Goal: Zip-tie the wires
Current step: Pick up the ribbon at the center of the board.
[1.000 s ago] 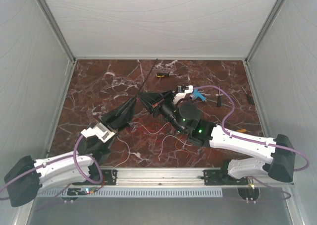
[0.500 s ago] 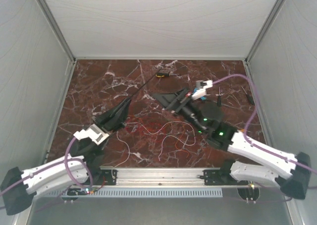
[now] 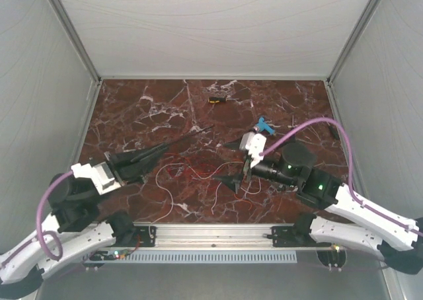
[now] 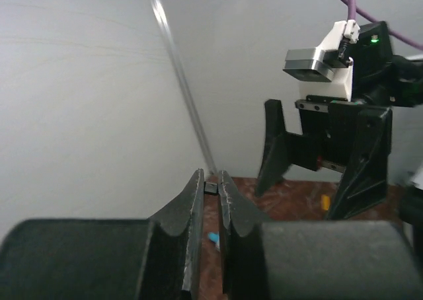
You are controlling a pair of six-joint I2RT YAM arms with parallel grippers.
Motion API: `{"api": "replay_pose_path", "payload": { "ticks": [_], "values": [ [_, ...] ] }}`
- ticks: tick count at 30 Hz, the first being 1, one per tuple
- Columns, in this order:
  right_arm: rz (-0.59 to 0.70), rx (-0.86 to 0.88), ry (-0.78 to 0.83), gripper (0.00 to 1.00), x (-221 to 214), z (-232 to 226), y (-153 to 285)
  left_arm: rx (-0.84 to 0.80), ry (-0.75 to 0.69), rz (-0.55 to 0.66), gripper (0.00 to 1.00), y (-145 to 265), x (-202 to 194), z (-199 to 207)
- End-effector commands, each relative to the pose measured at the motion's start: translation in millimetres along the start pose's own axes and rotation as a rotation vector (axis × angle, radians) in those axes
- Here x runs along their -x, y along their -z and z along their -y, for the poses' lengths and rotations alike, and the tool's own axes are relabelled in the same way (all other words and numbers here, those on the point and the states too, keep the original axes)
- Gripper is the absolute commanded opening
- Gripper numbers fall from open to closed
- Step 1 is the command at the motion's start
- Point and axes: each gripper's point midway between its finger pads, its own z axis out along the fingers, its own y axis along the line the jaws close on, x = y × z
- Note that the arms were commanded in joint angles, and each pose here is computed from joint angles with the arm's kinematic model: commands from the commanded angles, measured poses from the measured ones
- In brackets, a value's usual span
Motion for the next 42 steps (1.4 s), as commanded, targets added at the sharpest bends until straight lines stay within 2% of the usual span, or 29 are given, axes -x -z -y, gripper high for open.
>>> {"api": "replay_pose_path", "payload": {
  "ticks": [1,4,7,12,17,23,27,29,31,38,39,42],
  "values": [
    [0.004,0.054,0.33,0.96,5.7,-7.2,3.0,-0.14,0.16,-0.206,0.0,19.7,-18.3,30.5],
    [0.035,0.089,0.349,0.98,13.4,-13.8,1.7,-0.169,0.192,-0.231,0.0,25.7,-20.4,37.9],
    [0.042,0.139,0.347,0.97,17.4,-23.5,-5.4,-0.208,0.219,-0.205,0.0,29.6,-18.4,47.3],
    [0.096,0.155,0.377,0.92,31.6,-32.6,-10.8,-0.224,0.237,-0.21,0.0,31.0,-21.7,51.9],
    [0.093,0.241,0.358,0.82,22.9,-49.4,-29.4,-0.234,0.262,-0.145,0.0,29.6,-14.0,55.2],
    [0.105,0.193,0.366,0.51,9.8,-43.4,-49.3,-0.239,0.287,-0.129,0.0,27.1,-12.5,57.3],
    [0.094,0.187,0.372,0.41,4.3,-41.9,-54.7,-0.238,0.295,-0.113,0.0,28.1,-9.7,57.6],
    [0.089,0.191,0.373,0.27,2.2,-42.4,-55.8,-0.233,0.295,-0.103,0.0,28.7,-9.0,57.0],
    [0.08,0.198,0.372,0.17,0.1,-43.1,-55.8,-0.225,0.297,-0.101,0.0,28.6,-10.4,56.2],
    [0.049,0.239,0.361,0.01,-8.1,-49.4,-54.6,-0.196,0.306,-0.082,0.0,28.1,-13.7,53.3],
    [0.049,0.242,0.358,0.0,-7.9,-50.2,-54.1,-0.188,0.304,-0.078,0.05,28.4,-13.9,52.1],
    [0.051,0.249,0.348,0.0,-6.7,-51.6,-52.3,-0.175,0.294,-0.068,0.46,31.0,-15.8,50.6]
  ]
}}
